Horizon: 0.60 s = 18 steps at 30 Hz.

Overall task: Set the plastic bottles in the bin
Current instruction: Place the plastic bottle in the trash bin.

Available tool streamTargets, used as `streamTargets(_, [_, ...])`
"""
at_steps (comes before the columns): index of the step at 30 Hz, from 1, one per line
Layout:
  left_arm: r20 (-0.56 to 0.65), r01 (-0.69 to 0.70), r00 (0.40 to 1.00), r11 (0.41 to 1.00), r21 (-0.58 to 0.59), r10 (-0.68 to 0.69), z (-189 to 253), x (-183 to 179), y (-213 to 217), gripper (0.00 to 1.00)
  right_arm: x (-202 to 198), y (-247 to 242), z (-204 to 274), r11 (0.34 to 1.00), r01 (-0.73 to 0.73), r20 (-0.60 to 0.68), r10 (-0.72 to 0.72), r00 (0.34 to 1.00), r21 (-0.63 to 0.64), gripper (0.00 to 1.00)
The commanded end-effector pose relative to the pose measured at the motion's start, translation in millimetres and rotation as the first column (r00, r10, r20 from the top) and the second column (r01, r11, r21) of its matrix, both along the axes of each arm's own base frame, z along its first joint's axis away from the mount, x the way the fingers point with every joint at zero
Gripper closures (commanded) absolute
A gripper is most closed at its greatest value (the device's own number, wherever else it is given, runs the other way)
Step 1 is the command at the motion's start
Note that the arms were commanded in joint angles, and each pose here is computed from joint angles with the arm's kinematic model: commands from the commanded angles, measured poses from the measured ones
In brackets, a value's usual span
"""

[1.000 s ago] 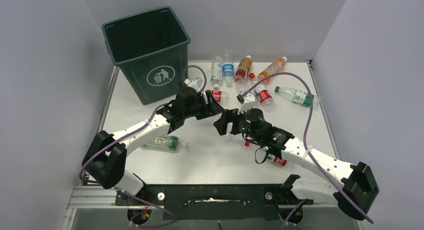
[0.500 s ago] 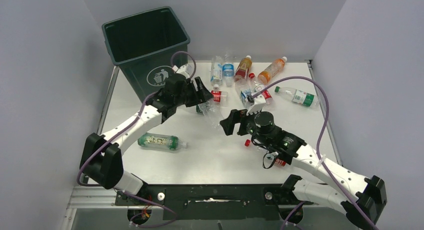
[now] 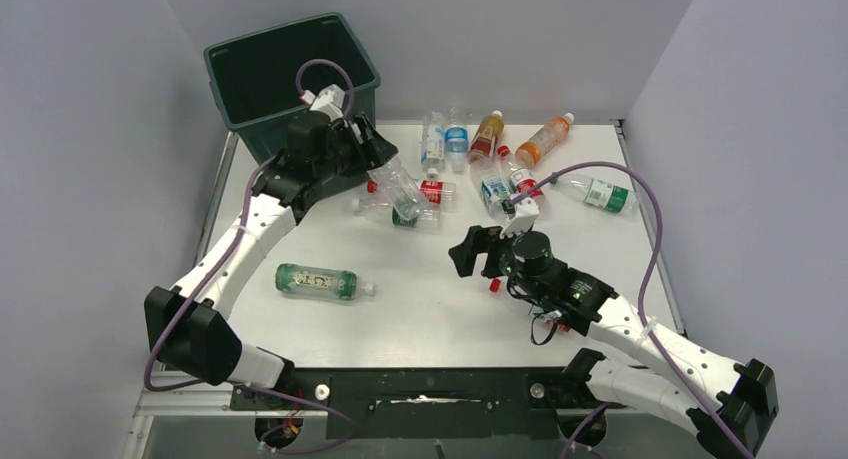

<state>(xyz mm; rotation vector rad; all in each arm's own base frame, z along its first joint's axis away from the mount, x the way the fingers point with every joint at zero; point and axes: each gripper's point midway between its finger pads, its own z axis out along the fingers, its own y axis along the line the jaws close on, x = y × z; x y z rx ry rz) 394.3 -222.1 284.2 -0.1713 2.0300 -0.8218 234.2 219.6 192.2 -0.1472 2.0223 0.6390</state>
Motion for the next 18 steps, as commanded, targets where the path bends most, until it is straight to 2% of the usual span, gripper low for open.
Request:
streamTargets(1, [0.164,-0.008,0.986,1.000,-0.029,0.012,73,3,19,0.53,3,-1,11,0.999,0.025,0.031,-0.026,0.999,0.037,0.02])
streamTargets(10, [0.271,-0.083,0.957,0.994,-0.073,0.100,128,22,65,0.52,4,0,8,0.999,0.024,0.026,-0.025,0.999,0.027,0.02])
streamTargets(18, [0.376,-0.164,0.903,0.976,-0.141,0.206,183,40,113,0.52,5,5,4,1.000,0.010,0.014,-0.010,1.000,0.019,0.02])
